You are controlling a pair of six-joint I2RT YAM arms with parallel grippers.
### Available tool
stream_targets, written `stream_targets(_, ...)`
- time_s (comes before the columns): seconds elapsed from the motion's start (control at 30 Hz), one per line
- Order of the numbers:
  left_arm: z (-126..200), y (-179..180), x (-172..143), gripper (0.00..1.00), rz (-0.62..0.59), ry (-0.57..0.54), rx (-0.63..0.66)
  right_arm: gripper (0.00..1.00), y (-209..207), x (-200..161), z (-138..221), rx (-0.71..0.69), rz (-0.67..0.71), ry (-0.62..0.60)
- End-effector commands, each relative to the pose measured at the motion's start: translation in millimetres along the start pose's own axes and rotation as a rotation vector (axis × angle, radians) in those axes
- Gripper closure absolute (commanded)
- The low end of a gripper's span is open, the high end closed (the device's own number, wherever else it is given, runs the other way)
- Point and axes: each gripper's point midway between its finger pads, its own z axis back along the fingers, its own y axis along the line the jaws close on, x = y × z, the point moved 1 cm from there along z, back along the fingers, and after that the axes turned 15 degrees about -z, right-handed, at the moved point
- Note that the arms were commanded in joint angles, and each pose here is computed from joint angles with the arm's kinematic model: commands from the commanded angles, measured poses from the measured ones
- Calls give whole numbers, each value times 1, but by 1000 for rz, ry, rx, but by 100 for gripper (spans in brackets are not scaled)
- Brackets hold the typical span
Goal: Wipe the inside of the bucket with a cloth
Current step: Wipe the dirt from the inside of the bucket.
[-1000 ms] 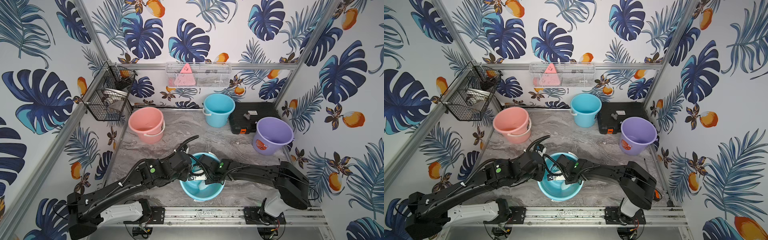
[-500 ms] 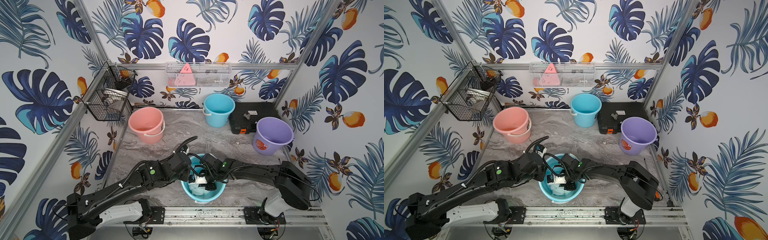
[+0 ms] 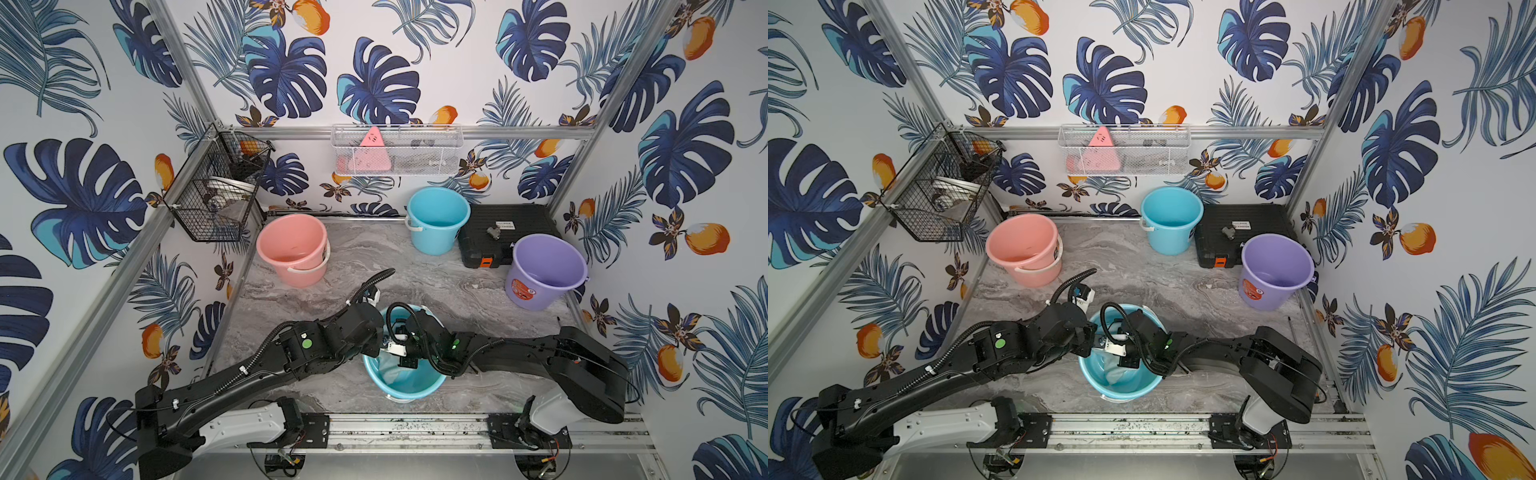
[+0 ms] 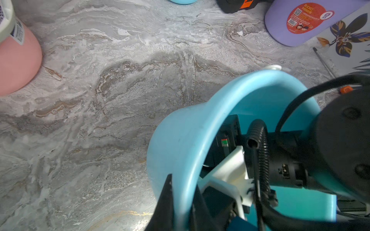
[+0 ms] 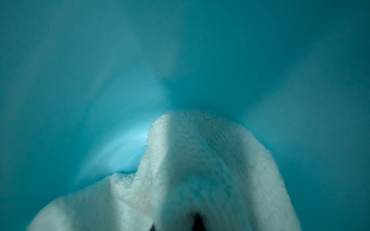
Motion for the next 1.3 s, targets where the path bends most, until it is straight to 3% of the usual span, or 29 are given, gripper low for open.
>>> stream_targets(0.0, -2, -14, -15, 100, 15, 75, -80, 100, -38, 26, -1, -290, 45, -100)
stream_targets(0.23, 1, -9, -16, 100, 8, 78, -57, 100, -52, 8, -1, -530, 331, 71)
stream_targets(0.47, 4, -2, -17, 100, -1, 79, -24, 100, -48, -28, 23, -476, 419, 317)
stream_targets(0.7, 5, 2, -15, 100, -10, 72, 1, 100, -32, -61, 64, -304, 405, 537)
stream_targets(0.9, 3, 2, -15, 100, -7, 65, 5, 100, 4, -83, 99, -19, 302, 656)
stream_targets(1.07, -2, -1, -16, 100, -6, 60, -4, 100, 33, -86, 112, 225, 150, 638)
stream_targets(1.27, -7, -5, -18, 100, -14, 45, -20, 100, 61, -65, 107, 481, -18, 490)
